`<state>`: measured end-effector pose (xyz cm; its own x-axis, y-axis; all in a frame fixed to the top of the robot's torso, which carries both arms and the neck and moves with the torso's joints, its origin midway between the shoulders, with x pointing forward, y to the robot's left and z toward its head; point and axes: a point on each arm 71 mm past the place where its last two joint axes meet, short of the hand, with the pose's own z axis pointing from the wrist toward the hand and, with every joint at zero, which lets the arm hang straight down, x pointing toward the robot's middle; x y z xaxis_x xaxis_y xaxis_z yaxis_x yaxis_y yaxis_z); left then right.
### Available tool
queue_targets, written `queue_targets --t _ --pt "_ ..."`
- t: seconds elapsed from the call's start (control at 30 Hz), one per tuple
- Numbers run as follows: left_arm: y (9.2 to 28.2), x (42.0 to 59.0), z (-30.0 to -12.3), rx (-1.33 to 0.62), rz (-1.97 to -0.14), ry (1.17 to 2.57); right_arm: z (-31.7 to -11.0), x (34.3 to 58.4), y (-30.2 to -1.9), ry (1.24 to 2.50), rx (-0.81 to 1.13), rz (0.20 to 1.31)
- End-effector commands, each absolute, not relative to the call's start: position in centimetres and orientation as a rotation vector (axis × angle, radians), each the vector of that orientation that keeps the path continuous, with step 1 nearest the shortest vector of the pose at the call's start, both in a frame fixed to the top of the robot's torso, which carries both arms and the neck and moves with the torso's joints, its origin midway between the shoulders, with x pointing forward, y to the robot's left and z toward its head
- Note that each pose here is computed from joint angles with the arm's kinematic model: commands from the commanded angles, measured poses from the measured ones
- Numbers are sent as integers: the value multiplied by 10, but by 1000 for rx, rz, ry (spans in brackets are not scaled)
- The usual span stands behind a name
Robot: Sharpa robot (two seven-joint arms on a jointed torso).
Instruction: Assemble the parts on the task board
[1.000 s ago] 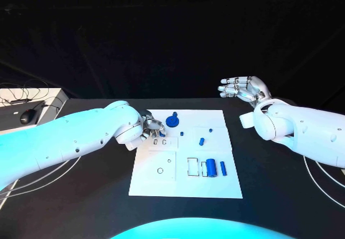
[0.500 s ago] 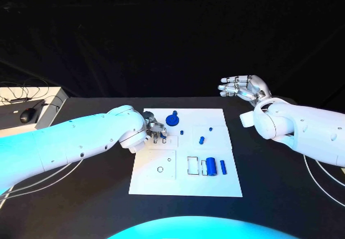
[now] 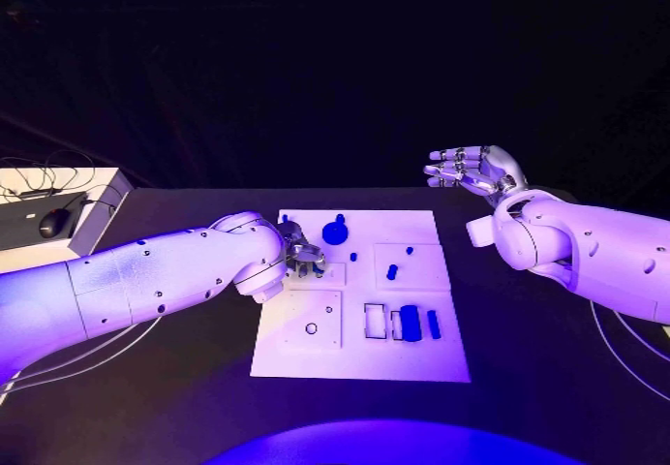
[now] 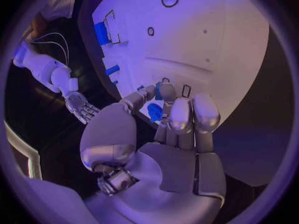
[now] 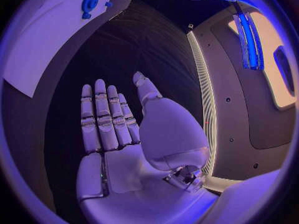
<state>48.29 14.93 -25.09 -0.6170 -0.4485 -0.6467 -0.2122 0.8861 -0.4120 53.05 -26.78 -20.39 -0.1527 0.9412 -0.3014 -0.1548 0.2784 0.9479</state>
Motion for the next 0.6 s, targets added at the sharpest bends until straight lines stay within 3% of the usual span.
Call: queue_targets --t 0.03,0.6 --pt "148 482 -251 -450 -373 2242 -204 530 -267 1371 795 1182" --pt "150 482 -253 -443 -364 2255 -204 530 -267 1373 795 1183"
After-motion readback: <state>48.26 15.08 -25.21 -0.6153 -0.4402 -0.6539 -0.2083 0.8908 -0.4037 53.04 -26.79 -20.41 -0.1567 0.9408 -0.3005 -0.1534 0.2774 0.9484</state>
